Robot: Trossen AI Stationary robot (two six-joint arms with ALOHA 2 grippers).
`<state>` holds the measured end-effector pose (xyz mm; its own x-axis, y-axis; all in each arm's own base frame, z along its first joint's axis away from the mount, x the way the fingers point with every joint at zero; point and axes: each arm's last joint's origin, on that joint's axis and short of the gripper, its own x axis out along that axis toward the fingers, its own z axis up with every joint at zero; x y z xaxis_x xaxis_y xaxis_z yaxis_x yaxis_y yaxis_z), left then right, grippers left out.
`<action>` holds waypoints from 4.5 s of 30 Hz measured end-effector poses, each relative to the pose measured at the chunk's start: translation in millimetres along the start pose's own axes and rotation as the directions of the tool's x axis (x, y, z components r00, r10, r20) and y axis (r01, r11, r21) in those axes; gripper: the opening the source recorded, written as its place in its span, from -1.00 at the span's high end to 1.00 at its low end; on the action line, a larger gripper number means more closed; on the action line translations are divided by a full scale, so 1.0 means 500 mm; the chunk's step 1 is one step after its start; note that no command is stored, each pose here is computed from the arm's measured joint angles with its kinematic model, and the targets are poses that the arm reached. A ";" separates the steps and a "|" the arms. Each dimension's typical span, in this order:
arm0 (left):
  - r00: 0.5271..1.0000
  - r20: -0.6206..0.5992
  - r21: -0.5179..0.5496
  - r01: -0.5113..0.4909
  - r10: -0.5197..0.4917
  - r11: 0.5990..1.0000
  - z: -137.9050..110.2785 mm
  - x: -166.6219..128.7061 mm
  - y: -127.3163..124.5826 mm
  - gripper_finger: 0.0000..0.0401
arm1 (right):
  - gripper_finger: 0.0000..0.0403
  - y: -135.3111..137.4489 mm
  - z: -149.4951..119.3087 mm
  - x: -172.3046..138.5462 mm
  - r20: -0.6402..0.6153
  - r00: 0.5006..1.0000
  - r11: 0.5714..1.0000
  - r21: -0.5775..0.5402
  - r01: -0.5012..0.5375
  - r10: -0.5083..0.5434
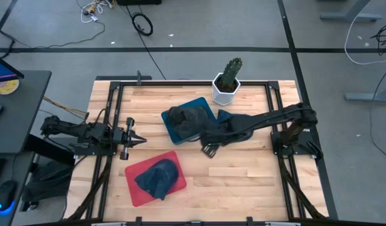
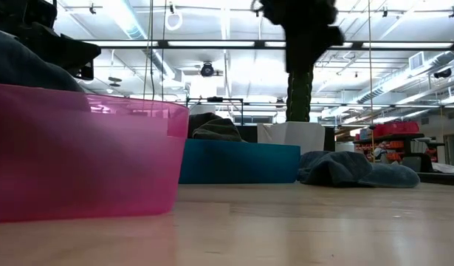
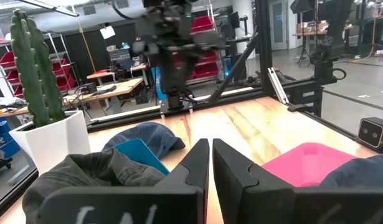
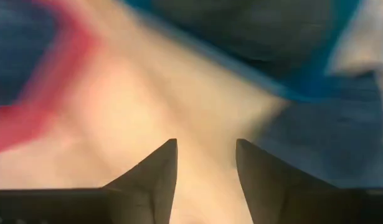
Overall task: Pick & Place hat
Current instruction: Put the blue cap into the pink bin
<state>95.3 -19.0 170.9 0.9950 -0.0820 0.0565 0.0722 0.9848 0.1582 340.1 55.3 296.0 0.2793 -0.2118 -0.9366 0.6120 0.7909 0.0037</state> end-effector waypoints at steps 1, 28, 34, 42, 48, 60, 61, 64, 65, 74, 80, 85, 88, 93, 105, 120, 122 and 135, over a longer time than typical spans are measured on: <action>1.000 0.000 0.000 0.000 0.000 1.000 0.000 0.000 0.000 0.87 | 0.17 -0.015 -0.003 -0.007 0.009 0.999 0.999 0.012 0.047 -0.047; 1.000 -0.001 0.000 0.000 0.000 1.000 0.000 0.000 0.000 0.87 | -0.22 -0.327 -0.085 0.184 -0.128 0.990 0.872 0.475 0.116 -0.061; 1.000 -0.001 0.000 0.001 -0.001 1.000 0.000 0.000 0.000 0.87 | -0.12 -0.333 -0.098 0.216 -0.177 0.981 0.861 0.485 0.153 -0.075; 1.000 0.000 0.000 0.001 -0.001 1.000 0.000 0.000 0.000 0.87 | 0.14 -0.333 -0.118 0.235 -0.225 0.971 0.864 0.469 0.181 -0.081; 1.000 0.000 0.000 0.000 0.000 1.000 0.000 0.000 0.000 0.87 | 0.74 -0.322 -0.125 0.234 -0.232 0.969 0.861 0.473 0.186 -0.081; 1.000 0.000 0.000 0.001 -0.001 1.000 0.000 0.000 0.000 0.87 | 0.96 -0.218 -0.145 0.166 -0.184 0.980 0.865 0.500 0.031 0.071; 1.000 0.000 0.000 0.000 0.000 1.000 0.000 0.000 0.000 0.87 | 0.96 -0.205 -0.144 0.154 -0.165 0.982 0.865 0.502 0.008 0.087; 1.000 0.000 0.000 0.000 0.000 1.000 0.000 0.000 0.000 0.87 | 0.98 -0.162 -0.135 0.117 -0.087 0.986 0.867 0.492 -0.080 0.141; 1.000 0.000 0.000 0.000 0.000 1.000 0.000 0.000 0.000 0.87 | 0.98 -0.147 -0.129 0.104 -0.048 0.984 0.866 0.484 -0.128 0.172; 1.000 0.000 0.000 0.001 -0.001 1.000 0.000 0.000 0.000 0.87 | 0.99 -0.026 -0.086 0.003 0.309 0.842 0.781 0.330 -0.531 0.442; 1.000 0.000 0.000 0.000 0.000 1.000 0.000 0.000 0.000 0.87 | 0.99 0.035 -0.070 -0.009 0.355 0.790 0.746 0.286 -0.601 0.500; 1.000 -0.001 0.000 0.001 -0.001 1.000 0.000 0.000 0.000 0.87 | 0.99 0.101 -0.046 -0.002 0.339 0.781 0.756 0.237 -0.610 0.524; 1.000 -0.001 0.000 0.000 0.000 1.000 0.000 0.000 0.000 0.87 | 0.99 0.139 -0.028 -0.010 0.348 0.762 0.752 0.197 -0.629 0.546; 1.000 0.000 0.000 0.001 -0.001 1.000 0.000 0.000 0.000 0.87 | 0.99 0.190 -0.005 0.010 0.334 0.770 0.769 0.171 -0.617 0.544; 1.000 0.000 0.000 0.000 0.000 1.000 0.000 0.000 0.000 0.87 | 0.99 0.264 0.022 0.126 0.269 0.769 0.755 0.175 -0.631 0.580; 1.000 -0.001 0.000 0.000 0.000 1.000 0.000 0.000 0.000 0.87 | 0.97 0.242 0.041 0.199 0.209 0.837 0.811 0.216 -0.544 0.506; 1.000 0.000 0.000 0.001 -0.001 1.000 0.000 0.000 0.000 0.87 | 0.94 0.246 0.044 0.198 0.218 0.818 0.795 0.202 -0.572 0.533; 1.000 -0.001 0.000 0.000 0.000 1.000 0.000 0.000 0.000 0.87 | 0.21 0.255 0.062 0.189 0.272 0.745 0.746 0.121 -0.655 0.610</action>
<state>95.3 -19.0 170.8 0.9950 -0.0823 0.0560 0.0725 0.9848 0.1579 467.4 118.5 219.0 0.7819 0.1685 -0.6001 0.3632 0.6594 0.6583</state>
